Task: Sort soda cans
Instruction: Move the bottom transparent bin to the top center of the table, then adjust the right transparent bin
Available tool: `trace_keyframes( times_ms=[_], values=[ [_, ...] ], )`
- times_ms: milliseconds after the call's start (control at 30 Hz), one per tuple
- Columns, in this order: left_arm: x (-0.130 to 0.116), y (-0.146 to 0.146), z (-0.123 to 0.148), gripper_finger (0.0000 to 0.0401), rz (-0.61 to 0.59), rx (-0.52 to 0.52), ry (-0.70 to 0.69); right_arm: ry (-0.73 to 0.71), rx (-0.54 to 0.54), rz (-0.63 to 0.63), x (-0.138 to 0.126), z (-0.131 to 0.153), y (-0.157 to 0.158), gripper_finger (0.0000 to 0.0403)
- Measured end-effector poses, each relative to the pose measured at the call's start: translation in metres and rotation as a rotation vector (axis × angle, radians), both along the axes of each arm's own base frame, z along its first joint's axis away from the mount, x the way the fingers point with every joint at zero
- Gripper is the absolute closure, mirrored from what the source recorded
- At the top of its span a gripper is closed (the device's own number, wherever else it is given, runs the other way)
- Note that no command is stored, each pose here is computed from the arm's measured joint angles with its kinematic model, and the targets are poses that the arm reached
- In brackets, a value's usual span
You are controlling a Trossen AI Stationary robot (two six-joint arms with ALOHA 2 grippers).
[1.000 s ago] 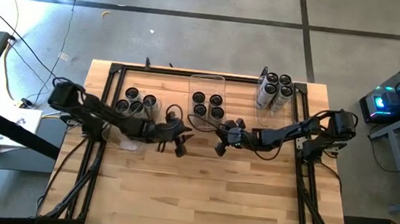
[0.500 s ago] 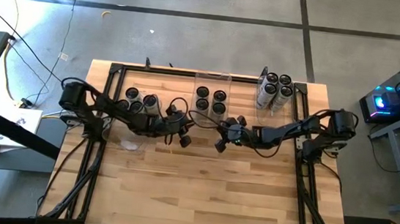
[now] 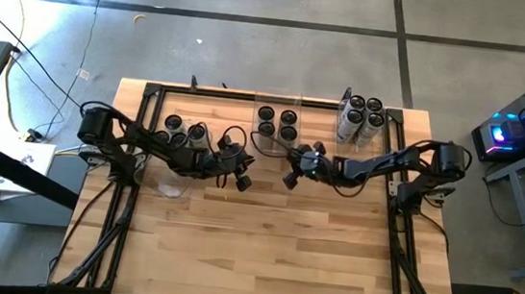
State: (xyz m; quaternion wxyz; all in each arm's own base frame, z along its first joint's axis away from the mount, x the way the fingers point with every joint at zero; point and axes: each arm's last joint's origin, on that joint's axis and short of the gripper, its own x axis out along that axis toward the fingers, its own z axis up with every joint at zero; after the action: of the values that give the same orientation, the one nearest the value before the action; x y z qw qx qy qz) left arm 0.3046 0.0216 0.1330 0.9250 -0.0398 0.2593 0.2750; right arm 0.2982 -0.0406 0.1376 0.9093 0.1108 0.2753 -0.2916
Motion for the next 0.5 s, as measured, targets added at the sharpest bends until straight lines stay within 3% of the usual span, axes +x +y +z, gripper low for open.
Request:
trace_keyframes(
  times_ms=[300,500],
  values=[
    [-0.001,-0.003,0.002,0.0366,-0.018,0.000,0.008,0.034,-0.013,0.044,-0.003,0.003,0.002,0.0403],
    [-0.011,-0.032,0.014,0.0366,-0.100,-0.019,0.048,0.059,0.051,0.121,-0.026,0.037,0.030,0.0403]
  ],
)
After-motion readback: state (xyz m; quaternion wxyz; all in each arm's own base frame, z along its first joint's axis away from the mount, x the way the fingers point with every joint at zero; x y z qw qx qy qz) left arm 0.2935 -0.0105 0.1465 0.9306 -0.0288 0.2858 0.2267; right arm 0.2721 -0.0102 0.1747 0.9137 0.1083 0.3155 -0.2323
